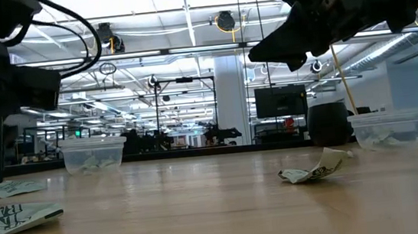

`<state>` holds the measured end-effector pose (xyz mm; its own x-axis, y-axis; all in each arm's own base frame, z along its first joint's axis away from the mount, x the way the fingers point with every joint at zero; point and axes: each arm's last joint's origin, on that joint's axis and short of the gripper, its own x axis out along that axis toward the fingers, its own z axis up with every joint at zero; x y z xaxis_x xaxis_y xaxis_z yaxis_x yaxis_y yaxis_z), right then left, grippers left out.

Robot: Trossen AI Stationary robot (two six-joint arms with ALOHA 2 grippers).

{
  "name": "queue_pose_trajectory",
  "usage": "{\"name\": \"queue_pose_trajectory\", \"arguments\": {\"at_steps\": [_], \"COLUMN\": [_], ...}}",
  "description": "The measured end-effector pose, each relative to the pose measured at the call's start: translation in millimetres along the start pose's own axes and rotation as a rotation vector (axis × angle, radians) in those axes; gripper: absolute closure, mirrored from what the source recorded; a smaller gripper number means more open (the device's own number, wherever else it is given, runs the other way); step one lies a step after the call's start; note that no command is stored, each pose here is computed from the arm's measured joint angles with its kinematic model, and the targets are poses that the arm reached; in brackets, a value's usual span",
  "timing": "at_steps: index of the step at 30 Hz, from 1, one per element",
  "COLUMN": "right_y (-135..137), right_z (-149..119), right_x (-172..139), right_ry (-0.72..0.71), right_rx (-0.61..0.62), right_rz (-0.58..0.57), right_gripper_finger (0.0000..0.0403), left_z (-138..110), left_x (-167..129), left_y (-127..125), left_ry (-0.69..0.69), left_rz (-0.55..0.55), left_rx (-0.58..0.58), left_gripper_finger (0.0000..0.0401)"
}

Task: Pick and place items into bin
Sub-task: Put the stevia packet into the left transparent bin

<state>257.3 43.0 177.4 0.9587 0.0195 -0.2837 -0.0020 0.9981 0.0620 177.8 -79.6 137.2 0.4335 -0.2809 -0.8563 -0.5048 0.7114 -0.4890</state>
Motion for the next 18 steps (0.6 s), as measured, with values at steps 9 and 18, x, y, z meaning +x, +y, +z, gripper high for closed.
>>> {"name": "queue_pose_trajectory", "arguments": {"at_steps": [9,18], "right_y": [0,0], "right_z": [0,0], "right_x": [0,0], "right_ry": [0.004,0.006], "right_rx": [-0.002,-0.004], "right_rz": [0.0,-0.001], "right_gripper_finger": [0.0351,0.0353], "left_z": [-2,-4], "left_x": [9,20], "left_y": [5,9], "left_ry": [-0.077,-0.007], "left_rz": [-0.158,-0.122], "left_rx": [-0.025,-0.071], "left_gripper_finger": [0.0274,0.0274]}}
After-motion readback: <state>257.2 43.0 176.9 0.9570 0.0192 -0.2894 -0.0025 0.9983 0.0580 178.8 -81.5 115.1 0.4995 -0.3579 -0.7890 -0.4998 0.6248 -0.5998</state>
